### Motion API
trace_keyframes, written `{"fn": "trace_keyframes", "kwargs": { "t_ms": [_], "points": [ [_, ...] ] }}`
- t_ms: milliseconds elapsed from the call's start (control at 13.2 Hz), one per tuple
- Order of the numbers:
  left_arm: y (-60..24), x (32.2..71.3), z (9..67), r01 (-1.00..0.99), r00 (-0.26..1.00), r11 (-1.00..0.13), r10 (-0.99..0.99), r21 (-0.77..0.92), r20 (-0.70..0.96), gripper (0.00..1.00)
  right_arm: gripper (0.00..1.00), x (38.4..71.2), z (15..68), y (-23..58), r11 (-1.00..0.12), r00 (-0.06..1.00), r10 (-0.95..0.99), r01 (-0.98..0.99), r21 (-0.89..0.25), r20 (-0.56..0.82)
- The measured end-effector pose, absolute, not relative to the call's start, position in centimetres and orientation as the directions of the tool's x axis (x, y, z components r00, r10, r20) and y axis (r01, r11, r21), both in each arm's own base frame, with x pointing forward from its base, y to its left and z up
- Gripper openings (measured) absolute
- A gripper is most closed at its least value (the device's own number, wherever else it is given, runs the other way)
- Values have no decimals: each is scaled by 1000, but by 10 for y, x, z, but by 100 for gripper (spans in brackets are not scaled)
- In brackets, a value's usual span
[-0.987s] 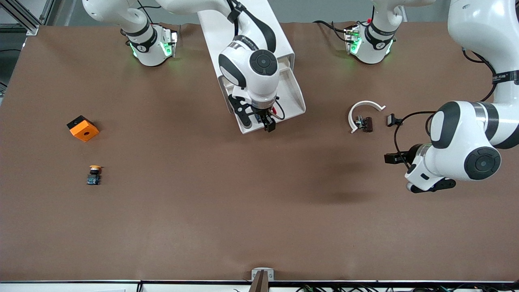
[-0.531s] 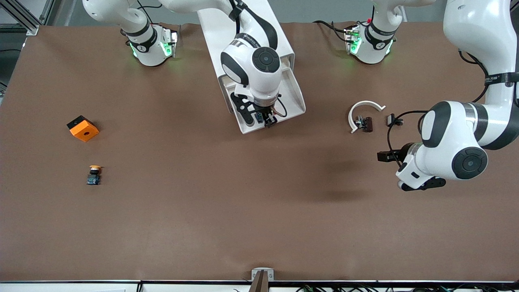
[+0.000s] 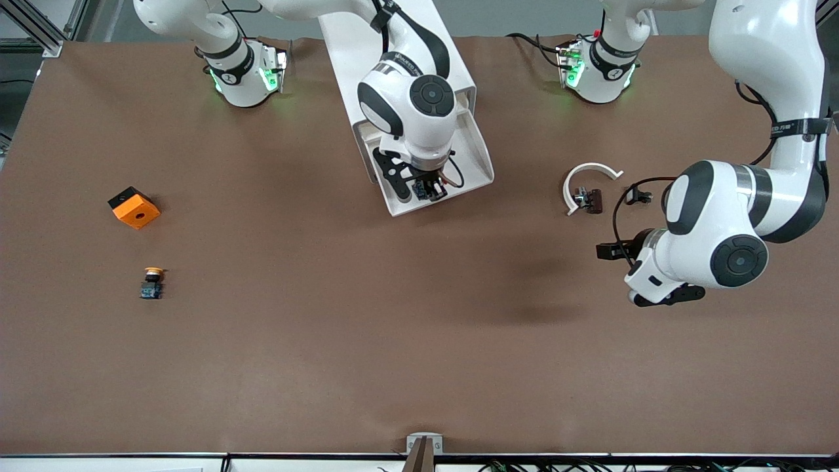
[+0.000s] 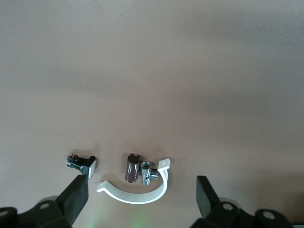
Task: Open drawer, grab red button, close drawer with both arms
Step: 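Lift the red-capped button out of the drawer with the right gripper, then carry the button toward the orange block while the left gripper pushes the drawer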
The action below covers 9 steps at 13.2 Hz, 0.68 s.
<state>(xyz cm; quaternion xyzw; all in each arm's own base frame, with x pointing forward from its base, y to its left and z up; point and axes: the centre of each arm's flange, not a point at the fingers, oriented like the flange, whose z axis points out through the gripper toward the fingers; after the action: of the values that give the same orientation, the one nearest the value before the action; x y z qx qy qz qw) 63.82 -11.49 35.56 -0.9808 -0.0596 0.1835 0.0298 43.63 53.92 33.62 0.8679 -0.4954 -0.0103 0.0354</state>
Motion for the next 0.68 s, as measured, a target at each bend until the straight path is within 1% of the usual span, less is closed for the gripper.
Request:
{"fn": "trace_keyframes", "kwargs": {
  "t_ms": [228, 380, 531, 683],
  "points": [
    [-146, 633, 354, 148, 922, -988, 155, -48, -353, 100, 41, 438, 344, 536, -501, 506, -862, -860, 101, 30],
    [-177, 627, 350, 183, 922, -982, 184, -36, -340, 100, 41, 451, 366, 529, -494, 500, -866, -862, 111, 30],
    [-215, 619, 342, 212, 924, -977, 213, -37, -317, 100, 41, 479, 403, 510, -479, 482, -876, -869, 119, -5],
    [-261, 607, 331, 241, 925, -970, 243, -43, -291, 100, 41, 515, 448, 472, -480, 476, -877, -871, 102, -61]
  ]
}}
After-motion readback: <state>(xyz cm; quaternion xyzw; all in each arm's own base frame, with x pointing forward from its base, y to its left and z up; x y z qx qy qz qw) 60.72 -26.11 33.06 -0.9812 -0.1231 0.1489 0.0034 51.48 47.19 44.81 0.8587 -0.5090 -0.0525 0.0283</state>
